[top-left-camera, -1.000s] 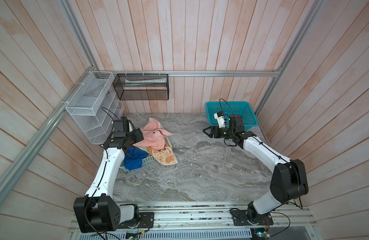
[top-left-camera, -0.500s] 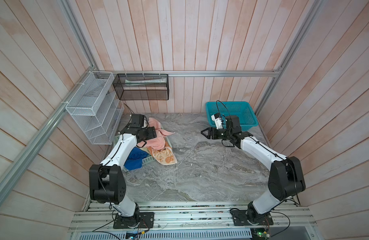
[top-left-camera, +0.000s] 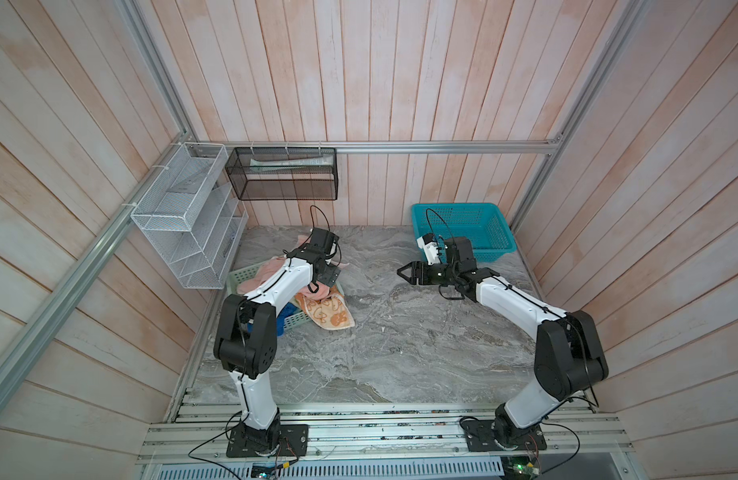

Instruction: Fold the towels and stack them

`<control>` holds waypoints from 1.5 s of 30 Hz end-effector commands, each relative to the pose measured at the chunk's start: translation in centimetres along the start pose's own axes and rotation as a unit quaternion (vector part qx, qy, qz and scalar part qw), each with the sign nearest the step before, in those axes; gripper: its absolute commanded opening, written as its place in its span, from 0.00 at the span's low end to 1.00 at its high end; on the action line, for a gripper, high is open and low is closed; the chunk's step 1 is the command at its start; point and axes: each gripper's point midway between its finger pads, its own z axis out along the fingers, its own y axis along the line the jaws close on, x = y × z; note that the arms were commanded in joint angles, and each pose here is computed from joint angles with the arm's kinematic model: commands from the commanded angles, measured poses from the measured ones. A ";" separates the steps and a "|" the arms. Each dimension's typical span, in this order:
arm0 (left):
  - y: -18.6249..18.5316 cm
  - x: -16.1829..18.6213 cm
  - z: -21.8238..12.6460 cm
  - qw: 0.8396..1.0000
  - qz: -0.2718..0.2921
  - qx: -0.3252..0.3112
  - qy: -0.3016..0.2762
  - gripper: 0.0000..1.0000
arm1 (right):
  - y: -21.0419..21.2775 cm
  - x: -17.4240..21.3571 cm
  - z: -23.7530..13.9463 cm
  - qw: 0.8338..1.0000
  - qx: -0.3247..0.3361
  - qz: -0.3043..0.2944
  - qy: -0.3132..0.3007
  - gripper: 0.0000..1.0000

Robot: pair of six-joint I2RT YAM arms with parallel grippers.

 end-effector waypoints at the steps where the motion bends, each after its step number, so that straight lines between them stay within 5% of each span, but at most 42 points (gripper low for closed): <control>1: 2.1 -0.1 0.4 0.998 0.025 -0.048 0.030 0.76 | 0.1 0.3 0.4 1.000 -0.002 0.005 0.002 0.72; 5: 4.8 -3.2 -3.9 0.997 -0.014 -0.068 -0.022 0.08 | 0.3 -0.5 -0.3 1.000 0.005 -0.002 -0.011 0.72; 6: 5.6 -4.2 -5.5 0.996 -0.018 -0.075 -0.045 0.00 | 0.4 -0.7 -0.4 1.000 0.006 -0.005 -0.014 0.72; 12: 8.4 -12.9 -22.3 0.962 -0.030 -0.056 -0.264 0.00 | 1.5 -2.8 -1.7 0.999 0.006 -0.023 -0.036 0.72; 17: 3.4 -18.3 -34.8 0.920 0.017 -0.014 -0.392 0.00 | 2.9 -5.9 -5.1 0.995 0.005 -0.034 -0.098 0.72; 22: -2.3 -20.3 -41.1 0.884 0.038 0.046 -0.465 0.00 | 3.1 -7.9 -10.8 0.985 0.031 -0.032 -0.166 0.72; 27: -8.0 -19.5 -38.5 0.876 0.016 0.182 -0.447 0.04 | 1.5 -7.2 -15.5 0.980 0.071 -0.015 -0.184 0.74; 30: -11.2 -17.7 -32.3 0.897 -0.008 0.215 -0.387 0.67 | -0.4 -5.2 -16.8 0.980 0.105 0.003 -0.171 0.75; 31: -11.7 -17.1 -30.2 0.905 -0.024 0.220 -0.362 0.73 | -1.1 -4.4 -16.9 0.980 0.115 0.010 -0.163 0.75; 35: -13.6 -13.0 -22.2 0.920 -0.119 0.267 -0.261 0.76 | -3.8 -0.1 -15.8 0.981 0.144 0.042 -0.125 0.75; 45: -21.2 -3.7 -10.4 0.905 -0.207 0.359 -0.099 0.63 | -8.1 8.6 -10.5 0.981 0.164 0.103 -0.021 0.74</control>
